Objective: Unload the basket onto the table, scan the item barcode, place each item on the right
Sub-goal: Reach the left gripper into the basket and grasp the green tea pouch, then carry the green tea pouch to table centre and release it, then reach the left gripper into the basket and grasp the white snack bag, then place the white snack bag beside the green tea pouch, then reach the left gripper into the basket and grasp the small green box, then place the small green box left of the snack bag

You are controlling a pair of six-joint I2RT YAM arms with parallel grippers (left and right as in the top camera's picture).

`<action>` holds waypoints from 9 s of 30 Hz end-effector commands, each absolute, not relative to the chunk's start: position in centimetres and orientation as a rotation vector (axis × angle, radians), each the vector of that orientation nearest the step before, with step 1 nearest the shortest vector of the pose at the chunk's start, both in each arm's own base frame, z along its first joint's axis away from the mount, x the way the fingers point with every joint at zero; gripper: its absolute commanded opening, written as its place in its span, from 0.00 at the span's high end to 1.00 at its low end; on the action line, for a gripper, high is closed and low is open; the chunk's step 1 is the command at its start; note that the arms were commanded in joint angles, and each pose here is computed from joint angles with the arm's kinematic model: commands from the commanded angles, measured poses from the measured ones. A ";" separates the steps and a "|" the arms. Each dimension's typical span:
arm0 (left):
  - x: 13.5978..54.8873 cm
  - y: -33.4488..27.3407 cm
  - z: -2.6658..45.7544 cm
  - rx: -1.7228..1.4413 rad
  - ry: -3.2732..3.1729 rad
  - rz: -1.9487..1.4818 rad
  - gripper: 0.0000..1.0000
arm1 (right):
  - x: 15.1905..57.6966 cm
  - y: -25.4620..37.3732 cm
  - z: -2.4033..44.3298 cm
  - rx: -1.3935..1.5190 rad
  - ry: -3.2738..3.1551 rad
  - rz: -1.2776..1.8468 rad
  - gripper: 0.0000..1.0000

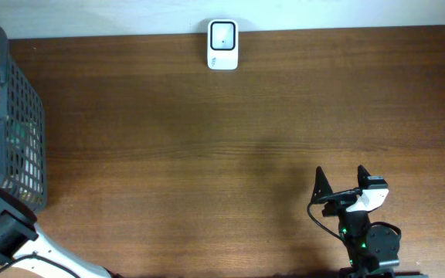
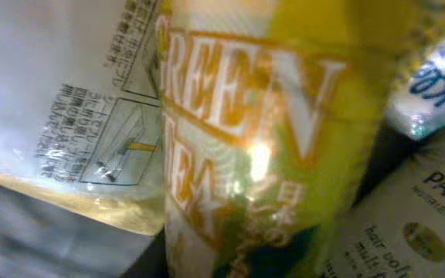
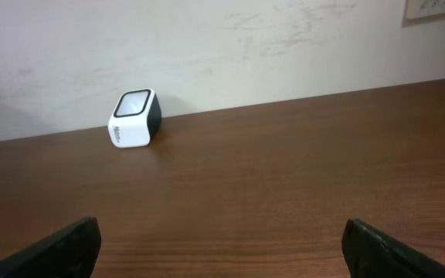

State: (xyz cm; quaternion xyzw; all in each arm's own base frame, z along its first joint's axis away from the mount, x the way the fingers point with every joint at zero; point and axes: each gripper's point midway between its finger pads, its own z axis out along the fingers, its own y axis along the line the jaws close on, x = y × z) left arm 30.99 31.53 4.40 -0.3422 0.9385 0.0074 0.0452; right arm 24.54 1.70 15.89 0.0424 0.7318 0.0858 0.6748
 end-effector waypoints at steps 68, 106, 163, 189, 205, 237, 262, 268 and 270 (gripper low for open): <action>34.5 29.8 32.2 -1.085 2.258 0.499 0.09 | 24.6 1.4 15.5 0.110 1.649 0.184 0.01; 40.8 39.1 6.5 -0.458 2.731 0.816 0.11 | 24.6 1.4 15.5 0.110 1.649 0.183 0.01; 45.7 -20.3 5.2 -0.128 2.821 -0.225 0.20 | 24.6 1.4 15.5 0.110 1.649 0.183 0.01; 39.7 31.6 23.0 -0.853 2.449 0.219 0.05 | 24.6 1.4 15.5 0.110 1.649 0.183 0.01; 40.2 33.5 5.1 -0.581 2.830 0.058 0.12 | 24.6 1.4 15.5 0.110 1.649 0.183 0.01; 40.1 5.4 36.2 -0.295 2.481 -0.337 1.00 | 24.6 1.4 15.5 0.110 1.650 0.183 0.01; 40.9 -12.7 2.4 0.122 2.783 -0.303 0.62 | 24.6 1.4 15.5 0.110 1.650 0.183 0.01; 41.5 -7.1 5.8 -0.023 2.840 -0.071 0.36 | 24.6 1.4 15.5 0.110 1.650 0.183 0.01; 42.4 -4.7 9.3 -0.092 2.814 -0.020 0.31 | 24.6 1.4 15.5 0.110 1.650 0.183 0.02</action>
